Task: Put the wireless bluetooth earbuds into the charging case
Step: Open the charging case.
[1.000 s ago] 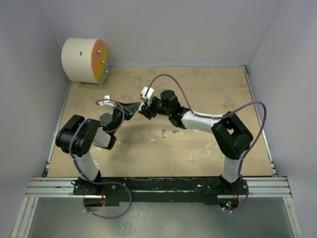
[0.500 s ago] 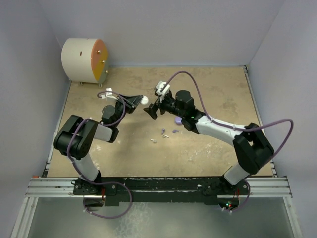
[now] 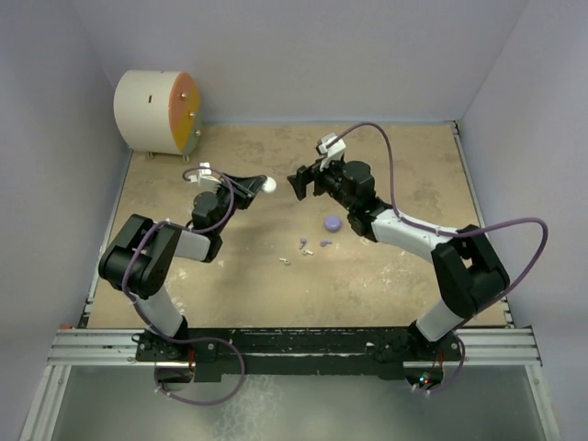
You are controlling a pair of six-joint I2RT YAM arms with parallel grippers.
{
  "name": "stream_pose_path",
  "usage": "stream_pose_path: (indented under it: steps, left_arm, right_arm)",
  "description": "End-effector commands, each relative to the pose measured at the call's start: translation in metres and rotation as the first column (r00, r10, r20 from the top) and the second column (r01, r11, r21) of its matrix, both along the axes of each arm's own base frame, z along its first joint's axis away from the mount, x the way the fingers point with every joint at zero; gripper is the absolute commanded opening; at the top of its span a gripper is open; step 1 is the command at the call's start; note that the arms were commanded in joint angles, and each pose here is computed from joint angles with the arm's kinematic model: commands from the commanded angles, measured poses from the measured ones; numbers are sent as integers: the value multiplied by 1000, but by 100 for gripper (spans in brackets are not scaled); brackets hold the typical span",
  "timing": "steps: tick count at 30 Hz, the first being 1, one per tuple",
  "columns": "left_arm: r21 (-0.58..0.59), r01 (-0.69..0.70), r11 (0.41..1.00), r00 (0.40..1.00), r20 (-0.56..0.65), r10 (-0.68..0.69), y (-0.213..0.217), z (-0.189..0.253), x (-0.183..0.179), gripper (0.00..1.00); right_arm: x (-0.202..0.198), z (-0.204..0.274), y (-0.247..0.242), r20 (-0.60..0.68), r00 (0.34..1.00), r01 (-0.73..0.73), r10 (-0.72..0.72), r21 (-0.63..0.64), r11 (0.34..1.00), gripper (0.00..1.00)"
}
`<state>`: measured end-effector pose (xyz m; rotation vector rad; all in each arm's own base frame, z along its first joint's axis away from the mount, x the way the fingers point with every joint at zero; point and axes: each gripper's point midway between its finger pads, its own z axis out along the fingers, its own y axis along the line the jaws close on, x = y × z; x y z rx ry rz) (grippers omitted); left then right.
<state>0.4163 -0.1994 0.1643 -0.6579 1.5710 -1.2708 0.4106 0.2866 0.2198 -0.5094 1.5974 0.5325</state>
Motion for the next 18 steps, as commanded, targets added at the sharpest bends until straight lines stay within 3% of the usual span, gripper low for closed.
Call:
stream_pose_path:
  steps: [1,18]
  left_arm:
    - [-37,11,999,998,66,-9,-9,26,-7,0]
    - [-39,31,999,997,78,-28,-24,34,-11,0]
  right_arm:
    - [10,21,6,6,999,37,-38,83,996,99]
    - [1,0,35,-27,997,-63,66,87,994,98]
